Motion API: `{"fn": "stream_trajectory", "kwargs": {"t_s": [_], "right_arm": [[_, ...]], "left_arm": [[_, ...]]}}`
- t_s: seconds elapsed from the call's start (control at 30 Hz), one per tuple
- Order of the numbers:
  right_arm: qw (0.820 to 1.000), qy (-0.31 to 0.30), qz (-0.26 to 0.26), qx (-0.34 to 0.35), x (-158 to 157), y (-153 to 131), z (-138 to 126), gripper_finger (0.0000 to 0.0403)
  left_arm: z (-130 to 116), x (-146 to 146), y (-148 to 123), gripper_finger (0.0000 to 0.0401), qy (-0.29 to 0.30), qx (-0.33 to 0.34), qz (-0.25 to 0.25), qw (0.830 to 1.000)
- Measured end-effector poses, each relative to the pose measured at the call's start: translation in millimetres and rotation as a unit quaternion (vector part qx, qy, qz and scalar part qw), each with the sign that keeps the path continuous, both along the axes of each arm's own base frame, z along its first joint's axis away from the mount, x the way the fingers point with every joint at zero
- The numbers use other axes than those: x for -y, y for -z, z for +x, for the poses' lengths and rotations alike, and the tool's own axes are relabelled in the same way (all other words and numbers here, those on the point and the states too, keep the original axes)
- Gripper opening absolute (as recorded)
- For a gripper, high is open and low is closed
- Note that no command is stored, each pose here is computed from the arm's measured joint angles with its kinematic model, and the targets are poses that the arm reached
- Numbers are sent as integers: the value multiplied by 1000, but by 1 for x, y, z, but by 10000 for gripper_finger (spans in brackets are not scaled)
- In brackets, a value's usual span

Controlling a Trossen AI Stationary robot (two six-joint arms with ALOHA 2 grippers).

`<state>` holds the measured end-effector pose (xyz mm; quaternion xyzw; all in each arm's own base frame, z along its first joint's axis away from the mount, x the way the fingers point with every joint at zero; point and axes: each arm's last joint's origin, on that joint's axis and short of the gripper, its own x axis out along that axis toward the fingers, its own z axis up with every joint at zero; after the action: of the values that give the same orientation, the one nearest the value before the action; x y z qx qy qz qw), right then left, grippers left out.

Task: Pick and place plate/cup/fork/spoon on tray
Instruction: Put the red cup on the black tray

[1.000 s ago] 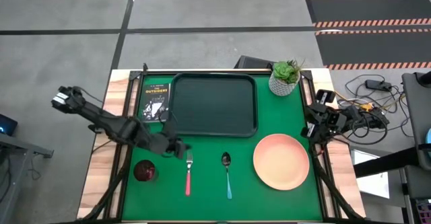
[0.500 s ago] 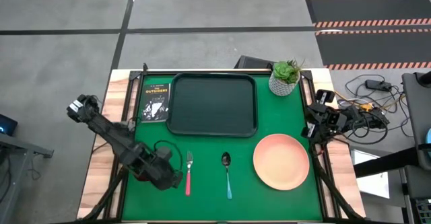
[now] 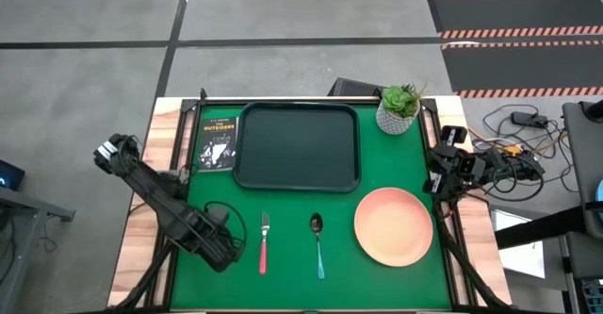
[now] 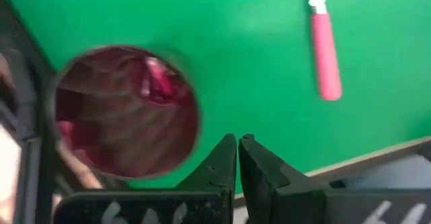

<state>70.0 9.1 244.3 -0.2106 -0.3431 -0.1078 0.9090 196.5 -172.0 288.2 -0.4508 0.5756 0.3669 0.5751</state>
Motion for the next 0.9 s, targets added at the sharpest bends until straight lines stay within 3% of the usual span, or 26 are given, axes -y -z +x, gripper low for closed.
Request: {"fn": "stream_trajectory", "kwargs": {"t_s": [0.23, 0.57, 0.9], "right_arm": [[1000, -4, 4, 0, 0, 0, 0, 9], [1000, -4, 4, -1, 0, 0, 0, 9], [1000, -4, 4, -1, 0, 0, 0, 9]], "left_arm": [[-5, -4, 6, 15, 3, -9, 7, 1000], [-10, -5, 18, 126, 21, -30, 4, 999], [-11, -4, 26, 136, 24, -34, 3, 999]]}}
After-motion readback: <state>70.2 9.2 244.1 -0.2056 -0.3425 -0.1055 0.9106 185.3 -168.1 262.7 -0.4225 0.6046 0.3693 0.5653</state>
